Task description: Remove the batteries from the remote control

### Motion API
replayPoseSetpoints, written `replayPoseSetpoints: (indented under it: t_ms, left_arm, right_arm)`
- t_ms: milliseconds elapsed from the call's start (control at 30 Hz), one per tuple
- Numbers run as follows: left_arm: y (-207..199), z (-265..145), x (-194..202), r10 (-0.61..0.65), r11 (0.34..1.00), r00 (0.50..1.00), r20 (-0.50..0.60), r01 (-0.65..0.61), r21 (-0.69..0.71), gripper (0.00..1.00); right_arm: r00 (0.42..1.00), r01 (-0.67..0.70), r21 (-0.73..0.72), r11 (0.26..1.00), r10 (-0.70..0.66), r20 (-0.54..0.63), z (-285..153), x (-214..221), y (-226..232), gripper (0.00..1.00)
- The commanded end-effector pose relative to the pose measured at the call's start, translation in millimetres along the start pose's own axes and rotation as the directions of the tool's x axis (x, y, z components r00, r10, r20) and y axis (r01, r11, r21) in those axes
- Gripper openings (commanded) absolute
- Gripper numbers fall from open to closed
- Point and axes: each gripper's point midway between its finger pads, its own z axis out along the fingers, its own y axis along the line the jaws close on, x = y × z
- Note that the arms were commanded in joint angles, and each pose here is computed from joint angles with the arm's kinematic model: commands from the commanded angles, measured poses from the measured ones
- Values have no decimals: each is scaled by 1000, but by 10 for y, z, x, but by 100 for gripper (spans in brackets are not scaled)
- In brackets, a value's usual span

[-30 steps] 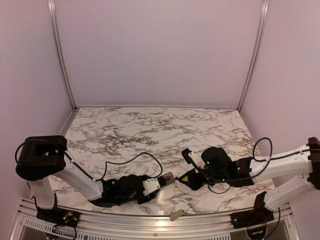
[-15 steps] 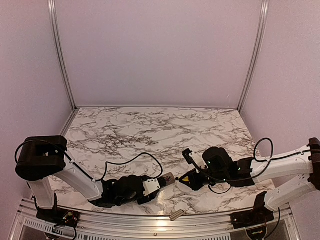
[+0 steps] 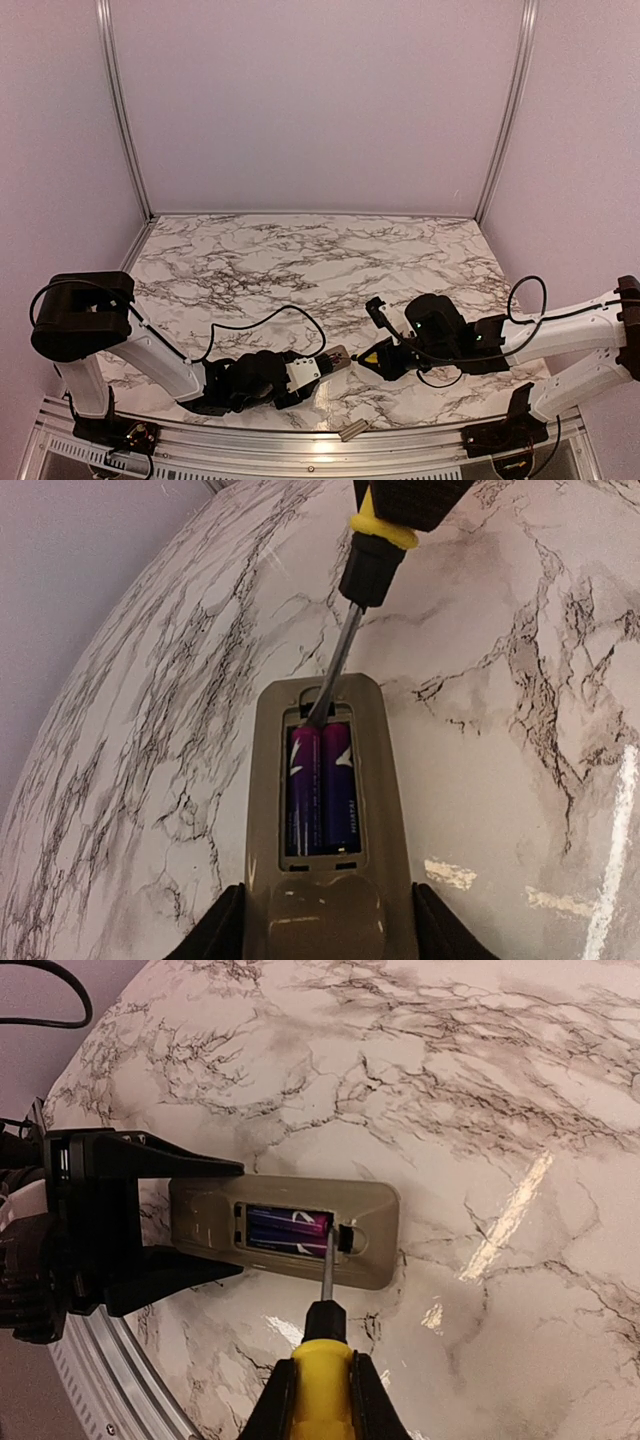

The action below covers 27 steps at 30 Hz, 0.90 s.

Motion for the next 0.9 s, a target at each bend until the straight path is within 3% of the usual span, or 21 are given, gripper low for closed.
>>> replayPoseSetpoints:
  t_ms: [0, 867]
  left_arm:
    - [-98, 38, -131, 9, 999, 999, 46, -11, 39, 0]
    - [-89, 34, -149, 6, 999, 999, 47, -8, 37, 0]
  right_arm:
    - [997, 78, -405, 911, -62, 55, -235, -297, 972, 0]
    - [996, 58, -445, 894, -24, 81, -381, -434, 1092, 0]
